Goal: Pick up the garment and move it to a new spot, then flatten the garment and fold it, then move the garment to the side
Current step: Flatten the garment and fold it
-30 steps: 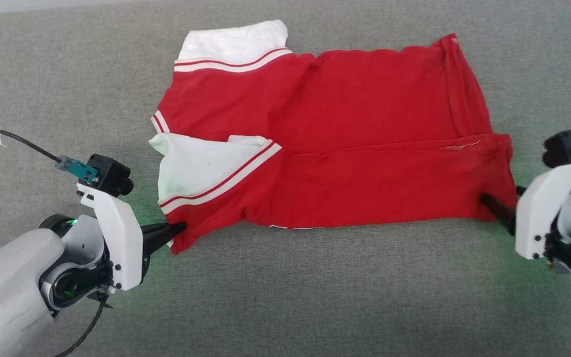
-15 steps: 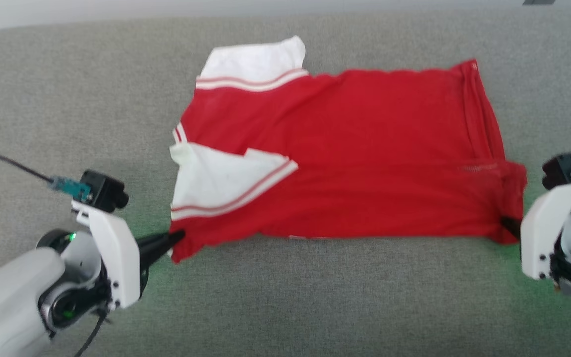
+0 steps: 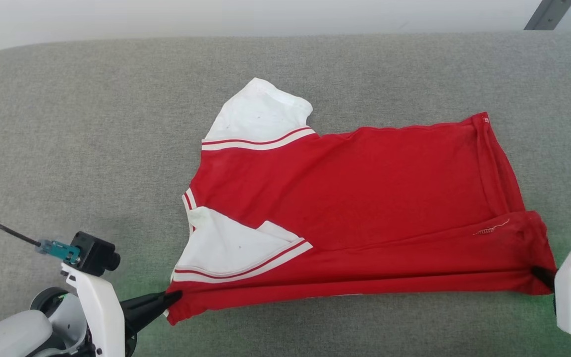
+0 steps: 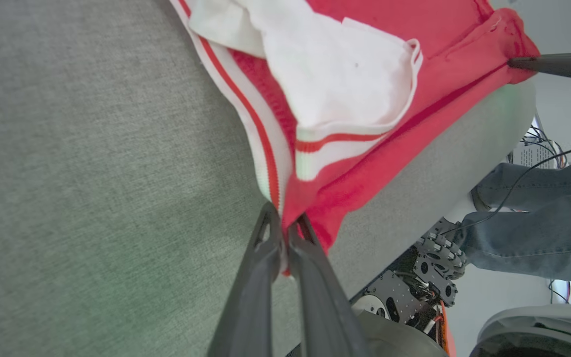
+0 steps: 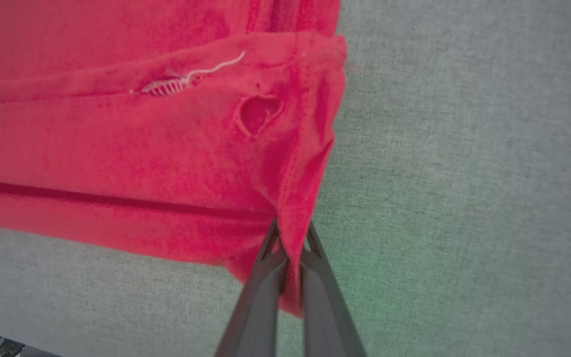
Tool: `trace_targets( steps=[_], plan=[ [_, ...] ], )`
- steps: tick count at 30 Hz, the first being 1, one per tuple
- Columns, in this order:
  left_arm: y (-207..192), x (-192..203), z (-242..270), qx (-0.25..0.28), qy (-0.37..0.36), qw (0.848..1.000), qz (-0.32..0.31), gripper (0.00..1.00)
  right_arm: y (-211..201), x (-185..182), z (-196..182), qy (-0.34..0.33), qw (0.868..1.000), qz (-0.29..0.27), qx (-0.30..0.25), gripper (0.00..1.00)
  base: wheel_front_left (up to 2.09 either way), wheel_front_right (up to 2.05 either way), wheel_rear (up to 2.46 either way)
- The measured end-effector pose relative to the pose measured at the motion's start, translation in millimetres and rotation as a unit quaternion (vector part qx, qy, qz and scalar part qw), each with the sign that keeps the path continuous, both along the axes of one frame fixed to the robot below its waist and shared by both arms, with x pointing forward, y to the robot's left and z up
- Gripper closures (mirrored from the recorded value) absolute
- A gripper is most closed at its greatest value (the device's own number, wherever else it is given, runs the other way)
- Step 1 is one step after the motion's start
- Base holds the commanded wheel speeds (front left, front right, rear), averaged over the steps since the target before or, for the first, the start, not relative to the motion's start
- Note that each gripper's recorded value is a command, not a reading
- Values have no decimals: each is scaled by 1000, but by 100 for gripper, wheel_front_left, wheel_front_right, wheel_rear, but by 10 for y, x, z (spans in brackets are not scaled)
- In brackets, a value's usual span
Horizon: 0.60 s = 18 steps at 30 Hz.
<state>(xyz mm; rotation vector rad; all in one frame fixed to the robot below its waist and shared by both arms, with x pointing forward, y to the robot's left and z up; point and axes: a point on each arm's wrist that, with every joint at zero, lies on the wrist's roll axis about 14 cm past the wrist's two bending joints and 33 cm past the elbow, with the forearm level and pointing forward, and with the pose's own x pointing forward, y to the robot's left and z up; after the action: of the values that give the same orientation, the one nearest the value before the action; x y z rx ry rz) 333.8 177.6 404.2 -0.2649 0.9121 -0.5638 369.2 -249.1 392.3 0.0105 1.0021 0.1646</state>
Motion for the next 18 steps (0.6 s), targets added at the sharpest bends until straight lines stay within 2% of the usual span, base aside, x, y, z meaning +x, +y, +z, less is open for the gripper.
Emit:
trace_targets(
  steps=[1,2,3,5,6,9,11,18],
  plan=[
    [1,-9,-6,-1,0,1000,2,100,0,4,14,-4,1000,-3,2,67,0,0,0],
    [5,-8,-9,-2,-2,1000,5,87,-3,15,33,-12,1000,-6,2,5,0,0,0],
    [15,0,-8,-1,-7,1000,7,60,-2,31,56,-22,1000,-10,4,0,0,0,0],
    [36,23,3,-2,-16,1000,13,23,-31,75,123,-48,999,-22,4,0,0,0,0],
    [63,46,14,-1,-23,1000,20,1,-59,107,175,-66,997,-29,1,0,0,0,0],
    [111,157,82,-3,-53,998,34,0,-51,234,391,-137,990,-45,8,0,0,0,0],
    [171,262,140,-3,-79,996,48,0,-52,327,572,-197,979,-56,8,0,0,0,0],
    [324,922,446,12,-205,974,96,0,88,482,1036,-365,927,-84,29,0,0,0,0]
  ],
)
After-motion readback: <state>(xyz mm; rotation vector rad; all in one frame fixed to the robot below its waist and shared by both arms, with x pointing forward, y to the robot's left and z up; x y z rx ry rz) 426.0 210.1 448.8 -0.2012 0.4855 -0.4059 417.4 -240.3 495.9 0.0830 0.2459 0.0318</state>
